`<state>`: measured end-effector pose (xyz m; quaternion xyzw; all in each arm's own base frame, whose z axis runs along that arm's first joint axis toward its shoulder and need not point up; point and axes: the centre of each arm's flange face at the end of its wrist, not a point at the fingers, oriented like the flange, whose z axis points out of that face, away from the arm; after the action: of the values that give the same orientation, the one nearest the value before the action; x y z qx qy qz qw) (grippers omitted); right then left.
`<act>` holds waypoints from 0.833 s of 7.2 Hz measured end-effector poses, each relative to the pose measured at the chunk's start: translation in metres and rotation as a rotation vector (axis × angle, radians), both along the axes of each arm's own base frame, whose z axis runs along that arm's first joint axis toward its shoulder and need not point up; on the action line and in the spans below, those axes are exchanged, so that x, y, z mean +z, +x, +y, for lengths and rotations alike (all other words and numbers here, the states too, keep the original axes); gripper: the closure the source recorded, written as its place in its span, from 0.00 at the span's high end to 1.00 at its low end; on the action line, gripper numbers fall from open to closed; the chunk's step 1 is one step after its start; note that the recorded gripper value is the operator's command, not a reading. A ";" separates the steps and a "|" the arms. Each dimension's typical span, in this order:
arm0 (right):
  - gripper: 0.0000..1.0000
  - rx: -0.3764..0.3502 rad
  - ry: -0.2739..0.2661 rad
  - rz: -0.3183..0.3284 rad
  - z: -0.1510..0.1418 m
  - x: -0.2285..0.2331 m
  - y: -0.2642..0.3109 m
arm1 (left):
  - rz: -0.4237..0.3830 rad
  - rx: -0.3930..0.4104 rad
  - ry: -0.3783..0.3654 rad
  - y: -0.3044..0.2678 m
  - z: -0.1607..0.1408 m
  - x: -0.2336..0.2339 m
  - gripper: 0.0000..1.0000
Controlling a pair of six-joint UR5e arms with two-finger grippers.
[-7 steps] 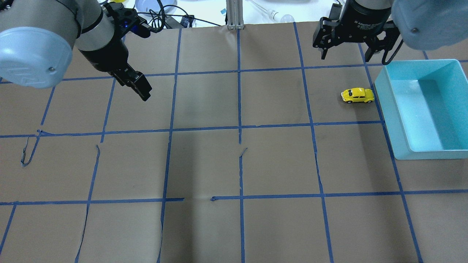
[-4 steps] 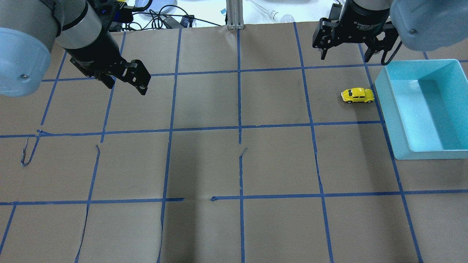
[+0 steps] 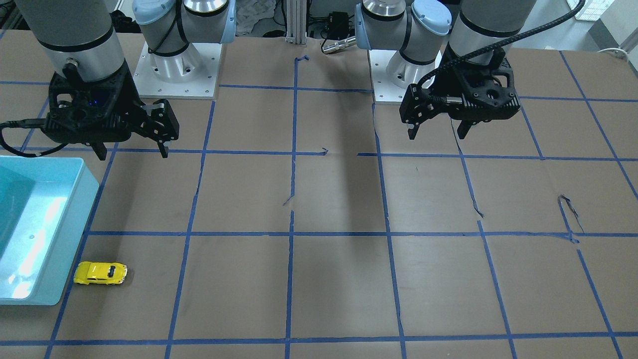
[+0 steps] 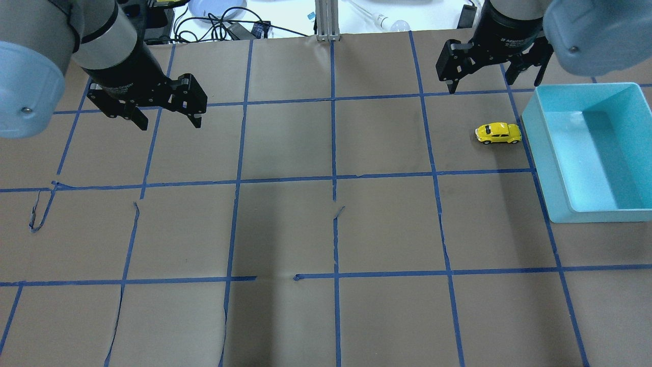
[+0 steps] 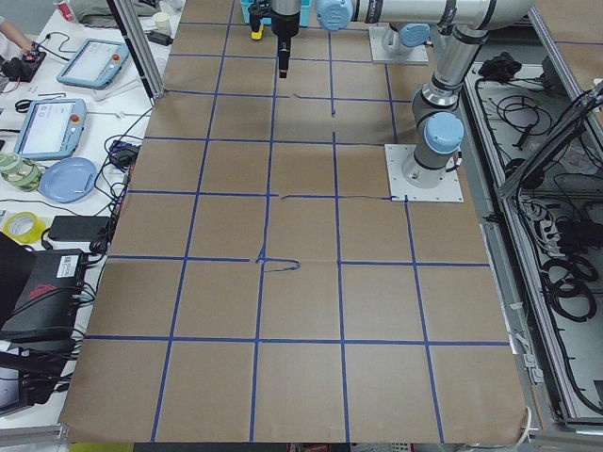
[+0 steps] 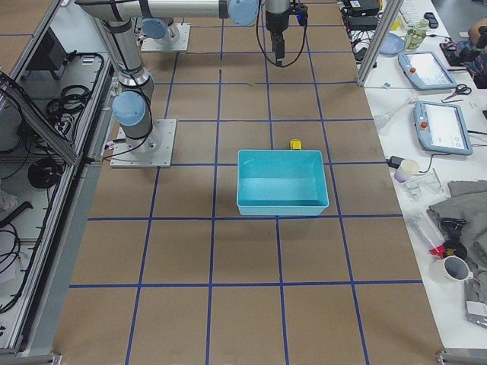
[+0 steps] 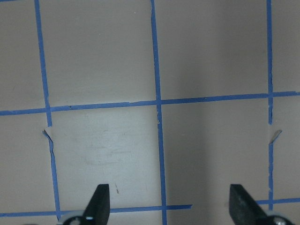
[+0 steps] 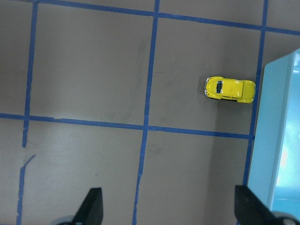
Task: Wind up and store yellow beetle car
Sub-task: 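Move the right gripper down over the car beside the blue bin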
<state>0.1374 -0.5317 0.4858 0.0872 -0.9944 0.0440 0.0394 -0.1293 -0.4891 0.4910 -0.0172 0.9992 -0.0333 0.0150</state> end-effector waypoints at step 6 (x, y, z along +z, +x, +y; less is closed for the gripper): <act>1.00 0.821 0.174 0.033 -0.053 -0.109 -0.077 | -0.002 0.060 -0.038 0.001 -0.006 0.002 0.94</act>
<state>0.0608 -0.5842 0.3764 0.4798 -0.8765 -0.0295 0.0271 -0.1282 -0.4953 0.4934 -0.0475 0.9974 -0.0520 0.0167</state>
